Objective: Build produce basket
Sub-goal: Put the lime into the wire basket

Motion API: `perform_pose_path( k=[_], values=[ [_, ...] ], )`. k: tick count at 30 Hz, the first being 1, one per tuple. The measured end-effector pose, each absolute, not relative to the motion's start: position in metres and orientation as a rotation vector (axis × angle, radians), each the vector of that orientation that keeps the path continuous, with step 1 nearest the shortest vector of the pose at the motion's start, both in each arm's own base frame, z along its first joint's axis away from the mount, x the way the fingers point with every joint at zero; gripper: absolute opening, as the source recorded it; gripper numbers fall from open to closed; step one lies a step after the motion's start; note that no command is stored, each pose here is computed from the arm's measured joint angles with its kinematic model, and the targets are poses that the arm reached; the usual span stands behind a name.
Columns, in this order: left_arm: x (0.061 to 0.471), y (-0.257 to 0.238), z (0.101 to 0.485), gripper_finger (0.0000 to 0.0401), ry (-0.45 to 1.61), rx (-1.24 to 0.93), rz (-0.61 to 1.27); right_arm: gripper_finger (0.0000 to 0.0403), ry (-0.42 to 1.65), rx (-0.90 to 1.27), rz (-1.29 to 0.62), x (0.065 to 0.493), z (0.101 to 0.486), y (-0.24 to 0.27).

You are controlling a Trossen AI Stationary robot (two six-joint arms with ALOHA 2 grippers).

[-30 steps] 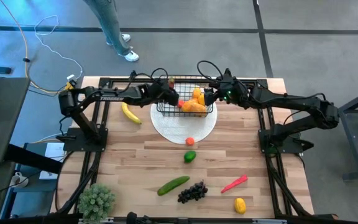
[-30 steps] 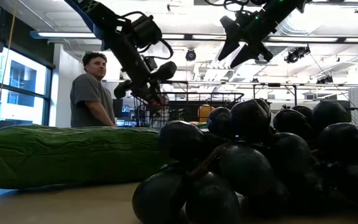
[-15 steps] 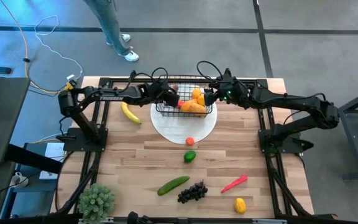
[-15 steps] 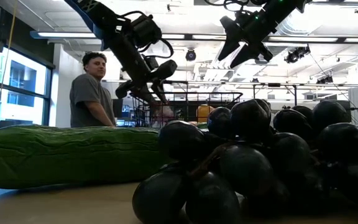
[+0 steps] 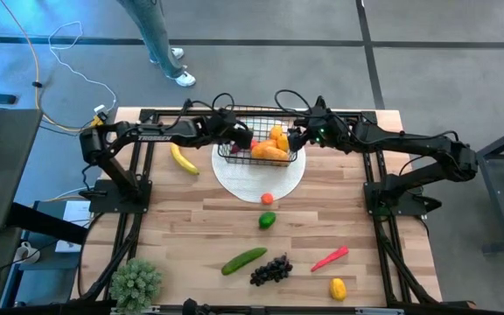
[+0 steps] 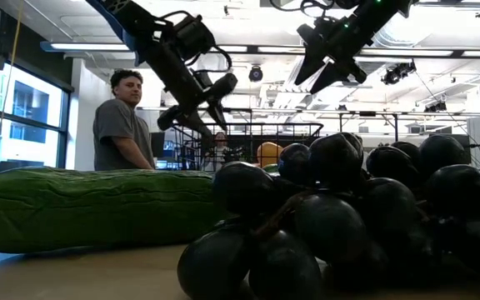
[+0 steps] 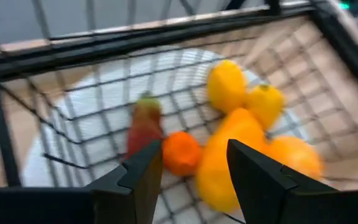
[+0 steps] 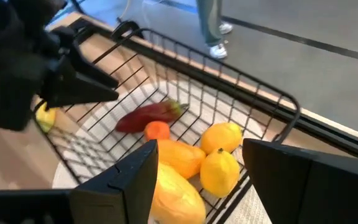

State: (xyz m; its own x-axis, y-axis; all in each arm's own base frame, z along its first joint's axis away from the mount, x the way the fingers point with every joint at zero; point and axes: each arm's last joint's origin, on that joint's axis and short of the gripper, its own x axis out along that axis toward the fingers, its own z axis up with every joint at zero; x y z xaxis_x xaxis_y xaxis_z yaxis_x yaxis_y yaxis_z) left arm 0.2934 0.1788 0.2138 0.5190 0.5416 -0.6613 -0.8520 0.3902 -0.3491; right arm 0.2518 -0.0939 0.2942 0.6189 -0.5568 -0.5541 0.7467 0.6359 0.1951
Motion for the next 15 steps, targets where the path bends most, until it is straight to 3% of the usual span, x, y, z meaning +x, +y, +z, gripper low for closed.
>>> perform_pose_path(
  k=[6,15],
  values=[
    [0.288,0.17,0.236,0.017,0.461,-0.796,0.747,0.0216,0.48,0.485,-0.722,0.253,0.294,-0.092],
    [0.265,0.15,0.27,0.017,0.479,-0.728,0.727,0.0216,0.522,0.604,-0.625,0.253,0.291,-0.086]
  ],
)
